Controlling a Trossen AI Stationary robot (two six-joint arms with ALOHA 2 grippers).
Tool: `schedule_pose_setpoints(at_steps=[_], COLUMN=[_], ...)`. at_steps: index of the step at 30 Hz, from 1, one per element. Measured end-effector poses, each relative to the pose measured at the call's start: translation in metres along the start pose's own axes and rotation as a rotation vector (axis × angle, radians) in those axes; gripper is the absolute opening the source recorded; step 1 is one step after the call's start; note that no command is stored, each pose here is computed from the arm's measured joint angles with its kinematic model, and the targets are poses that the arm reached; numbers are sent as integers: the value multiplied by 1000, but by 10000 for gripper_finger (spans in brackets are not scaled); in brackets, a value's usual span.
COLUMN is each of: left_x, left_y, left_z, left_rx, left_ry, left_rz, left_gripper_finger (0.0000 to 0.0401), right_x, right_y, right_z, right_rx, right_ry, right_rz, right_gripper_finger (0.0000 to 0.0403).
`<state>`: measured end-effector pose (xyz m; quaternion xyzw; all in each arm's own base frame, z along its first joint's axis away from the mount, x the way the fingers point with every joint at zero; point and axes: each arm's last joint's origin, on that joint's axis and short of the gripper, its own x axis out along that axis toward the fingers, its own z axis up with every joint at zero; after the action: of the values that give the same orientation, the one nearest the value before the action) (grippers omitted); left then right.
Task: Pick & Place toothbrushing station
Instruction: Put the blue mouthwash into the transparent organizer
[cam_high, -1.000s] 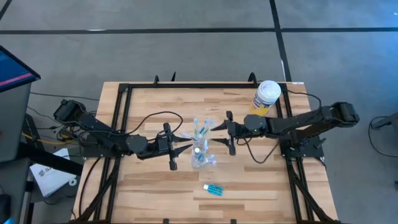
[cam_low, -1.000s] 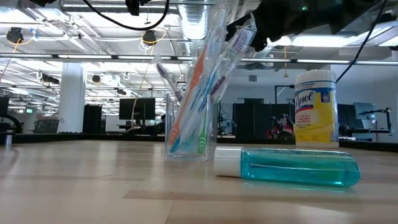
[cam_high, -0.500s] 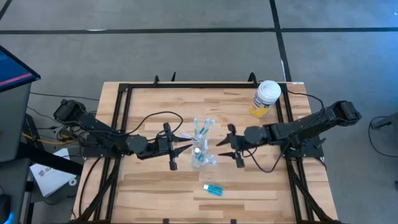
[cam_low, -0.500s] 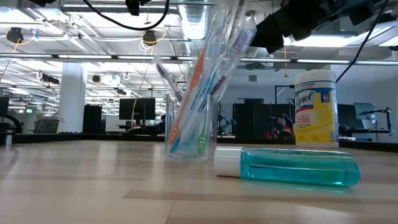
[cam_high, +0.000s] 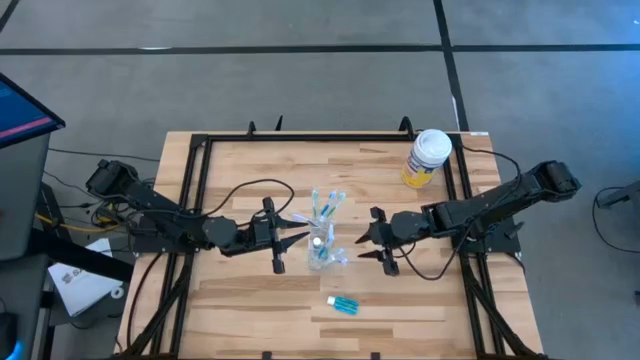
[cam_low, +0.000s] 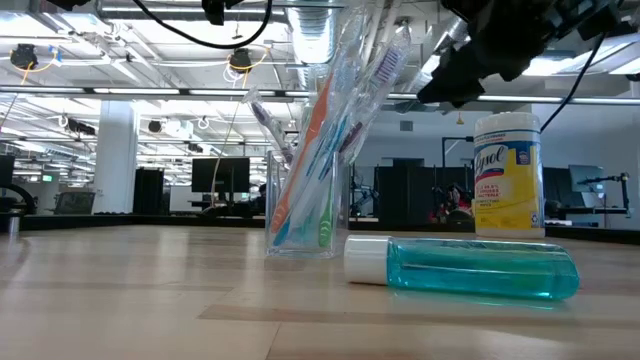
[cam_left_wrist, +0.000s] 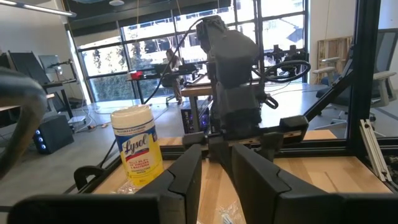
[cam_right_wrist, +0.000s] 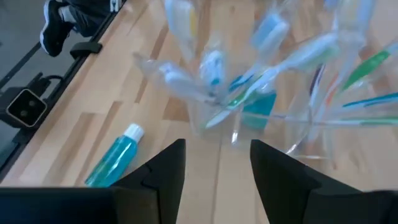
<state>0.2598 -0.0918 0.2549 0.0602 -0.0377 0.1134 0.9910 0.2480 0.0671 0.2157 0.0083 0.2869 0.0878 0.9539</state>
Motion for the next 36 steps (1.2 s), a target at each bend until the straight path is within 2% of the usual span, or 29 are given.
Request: schedule_pose_setpoints(at_steps=[14,28,36], left_x=[0,0,0], left_y=[0,0,0], left_z=[0,0,0], left_rx=[0,0,0], left_ry=[0,0,1], left_rz=[0,0,0], left_gripper_finger=[86,86,86], right_x=[-1,-5,19], right_y=[27,51,65], right_z=[-7,-12,-19], right_rx=[35,71,61], right_ry=[43,52,135], right_rz=[84,129,152], right_gripper_finger=[167,136,120])
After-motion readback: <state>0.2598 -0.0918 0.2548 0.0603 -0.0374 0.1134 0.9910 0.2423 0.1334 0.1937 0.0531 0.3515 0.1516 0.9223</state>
